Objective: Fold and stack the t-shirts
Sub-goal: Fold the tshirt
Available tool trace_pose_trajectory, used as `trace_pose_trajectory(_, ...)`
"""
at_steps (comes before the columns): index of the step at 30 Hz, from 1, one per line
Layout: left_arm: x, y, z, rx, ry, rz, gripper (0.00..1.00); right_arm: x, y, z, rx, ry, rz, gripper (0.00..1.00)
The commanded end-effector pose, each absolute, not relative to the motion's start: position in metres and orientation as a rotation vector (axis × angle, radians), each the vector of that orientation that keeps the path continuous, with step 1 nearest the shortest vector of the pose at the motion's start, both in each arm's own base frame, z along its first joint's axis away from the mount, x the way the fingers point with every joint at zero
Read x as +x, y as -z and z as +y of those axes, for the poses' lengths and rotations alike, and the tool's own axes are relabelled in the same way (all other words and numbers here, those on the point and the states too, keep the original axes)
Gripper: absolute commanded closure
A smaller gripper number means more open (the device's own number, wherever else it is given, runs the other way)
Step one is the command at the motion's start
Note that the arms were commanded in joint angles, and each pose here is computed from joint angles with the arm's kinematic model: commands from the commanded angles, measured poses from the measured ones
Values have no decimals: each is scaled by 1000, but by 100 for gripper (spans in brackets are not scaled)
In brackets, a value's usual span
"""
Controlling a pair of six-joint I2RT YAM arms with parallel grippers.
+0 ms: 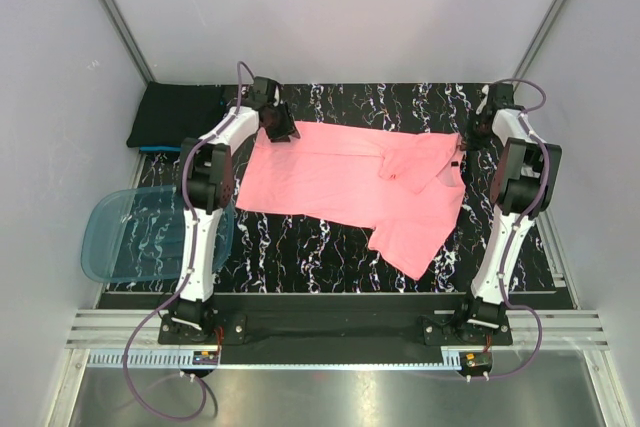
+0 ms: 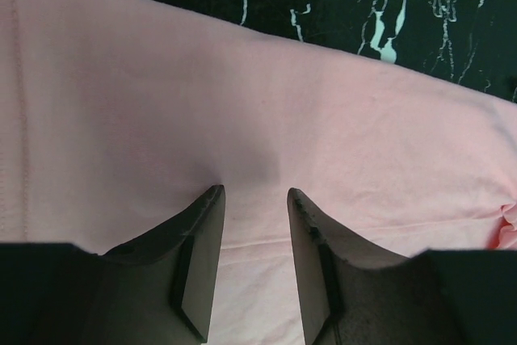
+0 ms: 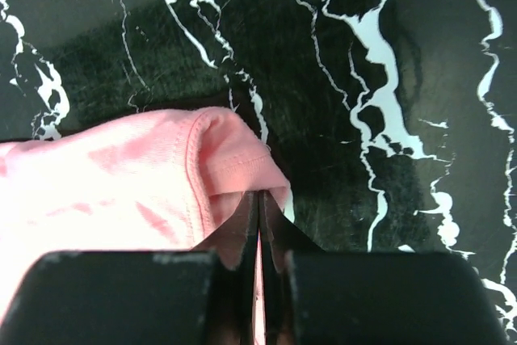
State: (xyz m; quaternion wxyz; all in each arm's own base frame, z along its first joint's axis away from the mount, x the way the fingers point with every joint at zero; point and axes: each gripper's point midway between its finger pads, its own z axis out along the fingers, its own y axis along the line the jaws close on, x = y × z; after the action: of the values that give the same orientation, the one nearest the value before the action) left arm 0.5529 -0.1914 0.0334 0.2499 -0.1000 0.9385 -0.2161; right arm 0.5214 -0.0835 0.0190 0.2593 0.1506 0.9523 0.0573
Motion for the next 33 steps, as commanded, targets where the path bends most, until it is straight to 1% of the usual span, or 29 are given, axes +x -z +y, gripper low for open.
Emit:
trace_pose_trajectory(1,563,-39,-175,-304,519,2536,58,520,-22,-98,420,-74,2598,98)
trace_pose_trajectory(4,560,-37,-169,-348,495,2547,58,523,-31,-102,474,-100,2555,98)
trace_pose_trajectory(7,554,-34,-169,-384,522,2566,59,534,-36,-105,453,-157,2511,98)
trace_pose_trajectory(8,553,-38,-170,-386,530,2557,59,535,-33,-100,444,-216,2517,92)
trace_pose_trajectory(10,550,-40,-177,-397,592,2549,59,540,-43,-98,440,-245,2501,83)
trace_pose_trajectory(11,554,-50,-180,-388,621,2516,59,541,-52,-94,434,-272,2480,78)
trace_pose_trajectory(12,552,-53,-184,-389,650,2510,59,541,-58,-91,449,-291,2461,70)
trace_pose_trajectory(14,555,-62,-191,-373,698,2486,59,546,-78,-85,427,-340,2400,67)
trace_pose_trajectory(17,560,-75,-198,-359,747,2466,59,550,-89,-75,424,-416,2358,66)
trace_pose_trajectory(20,568,-88,-203,-333,792,2424,58,555,-87,-70,435,-470,2358,67)
trace_pose_trajectory(24,574,-98,-207,-322,825,2386,58,553,-85,-69,448,-478,2362,67)
trace_pose_trajectory(25,576,-99,-207,-316,826,2376,57,558,-90,-68,435,-484,2331,66)
trace_pose_trajectory(33,588,-79,-203,-344,826,2370,57,562,-64,-67,417,-502,2378,68)
